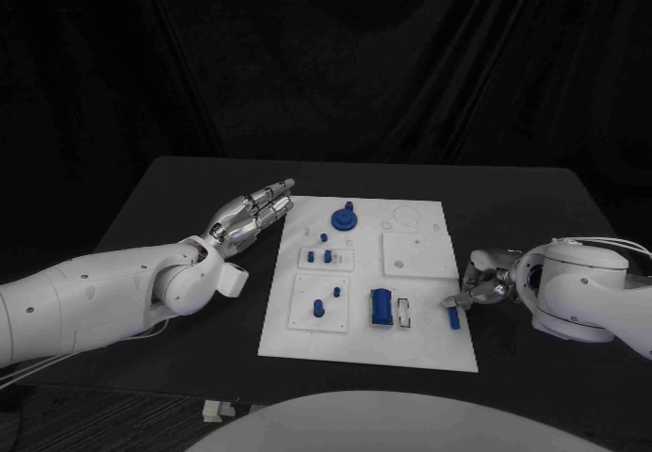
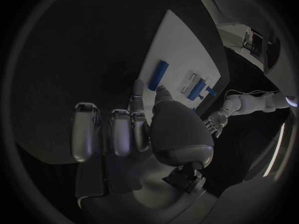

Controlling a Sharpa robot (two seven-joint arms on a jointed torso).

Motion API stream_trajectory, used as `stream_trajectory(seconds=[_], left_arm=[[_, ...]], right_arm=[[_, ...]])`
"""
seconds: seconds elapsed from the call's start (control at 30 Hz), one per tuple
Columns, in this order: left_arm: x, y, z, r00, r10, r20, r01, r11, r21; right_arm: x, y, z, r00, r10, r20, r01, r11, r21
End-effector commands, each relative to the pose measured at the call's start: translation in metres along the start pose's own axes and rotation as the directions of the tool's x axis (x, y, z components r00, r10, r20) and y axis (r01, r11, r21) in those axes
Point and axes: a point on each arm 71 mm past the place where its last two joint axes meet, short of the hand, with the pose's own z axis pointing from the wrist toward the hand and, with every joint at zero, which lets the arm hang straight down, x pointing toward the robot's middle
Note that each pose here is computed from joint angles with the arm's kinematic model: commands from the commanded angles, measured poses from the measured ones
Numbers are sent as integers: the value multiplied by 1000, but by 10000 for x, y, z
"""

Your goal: Assemble the parts on the task board

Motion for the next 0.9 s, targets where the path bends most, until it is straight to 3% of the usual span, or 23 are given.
stream_trajectory(seconds=[0.03,0.9], left_arm=[[19,-35,2,1000,-15,-11,16,998,64],[19,-10,-21,1000,-19,-10,20,998,55]], right_arm=[[15,-4,8,1000,18,-1,-18,1000,15],[162,17,113,997,59,-51,-58,998,20]])
